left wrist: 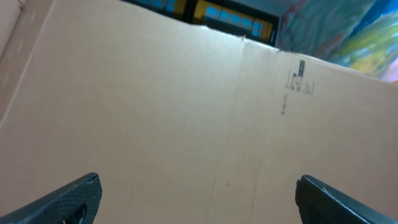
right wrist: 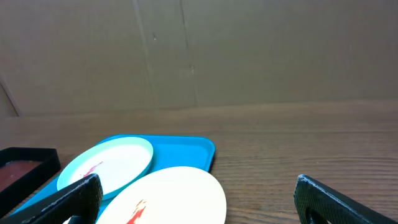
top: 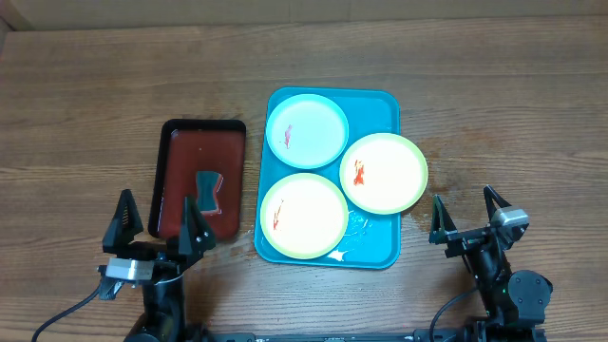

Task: Clean dirty plates on tray and stack at the side
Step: 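Lower the left gripper onto the sponge in the dark tray and grasp it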

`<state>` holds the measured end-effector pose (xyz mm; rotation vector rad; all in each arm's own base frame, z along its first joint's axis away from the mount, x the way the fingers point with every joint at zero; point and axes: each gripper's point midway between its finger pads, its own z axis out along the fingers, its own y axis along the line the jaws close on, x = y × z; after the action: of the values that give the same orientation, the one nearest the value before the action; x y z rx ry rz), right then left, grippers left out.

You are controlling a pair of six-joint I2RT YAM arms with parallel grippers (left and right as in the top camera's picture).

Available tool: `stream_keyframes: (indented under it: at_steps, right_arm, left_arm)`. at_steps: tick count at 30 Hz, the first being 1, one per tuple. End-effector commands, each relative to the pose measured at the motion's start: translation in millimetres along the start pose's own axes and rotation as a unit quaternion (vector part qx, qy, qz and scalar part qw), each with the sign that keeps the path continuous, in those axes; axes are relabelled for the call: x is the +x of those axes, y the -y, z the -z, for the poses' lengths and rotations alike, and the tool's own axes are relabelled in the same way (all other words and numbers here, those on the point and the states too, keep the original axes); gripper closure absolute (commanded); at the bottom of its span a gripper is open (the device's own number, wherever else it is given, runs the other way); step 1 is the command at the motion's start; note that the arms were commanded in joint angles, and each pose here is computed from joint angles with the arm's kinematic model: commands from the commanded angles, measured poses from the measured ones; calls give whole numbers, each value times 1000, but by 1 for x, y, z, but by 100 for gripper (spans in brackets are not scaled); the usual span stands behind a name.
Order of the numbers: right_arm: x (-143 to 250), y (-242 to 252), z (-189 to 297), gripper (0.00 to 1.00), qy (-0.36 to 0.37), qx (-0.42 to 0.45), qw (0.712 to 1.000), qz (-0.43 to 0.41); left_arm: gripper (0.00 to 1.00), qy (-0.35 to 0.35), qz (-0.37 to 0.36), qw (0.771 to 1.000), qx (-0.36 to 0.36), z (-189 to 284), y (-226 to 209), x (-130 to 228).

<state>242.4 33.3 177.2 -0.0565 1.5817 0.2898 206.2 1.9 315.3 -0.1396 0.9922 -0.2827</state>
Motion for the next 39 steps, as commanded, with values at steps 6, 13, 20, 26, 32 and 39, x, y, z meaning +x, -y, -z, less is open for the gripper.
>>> stream_keyframes:
  at_steps: [6, 13, 20, 26, 32, 39]
  right_arm:
    - [1, 0, 0, 0, 3, -1, 1000, -1]
    - [1, 0, 0, 0, 3, -1, 1000, -1]
    - [1, 0, 0, 0, 3, -1, 1000, -1]
    - [1, 0, 0, 0, 3, -1, 1000, -1]
    - [1, 0, 0, 0, 3, -1, 1000, -1]
    - [1, 0, 0, 0, 3, -1, 1000, -1]
  left_arm:
    - [0, -133, -63, 989, -21, -43, 11, -24]
    - [0, -334, -37, 937, 95, -81, 44, 35]
    - [0, -503, 54, 857, -94, -87, -19, 115]
    - [0, -597, 63, 787, -139, -71, -39, 164]
    - [0, -655, 29, 700, -283, -23, -83, 183]
    - [0, -685, 87, 677, -254, -19, -67, 206]
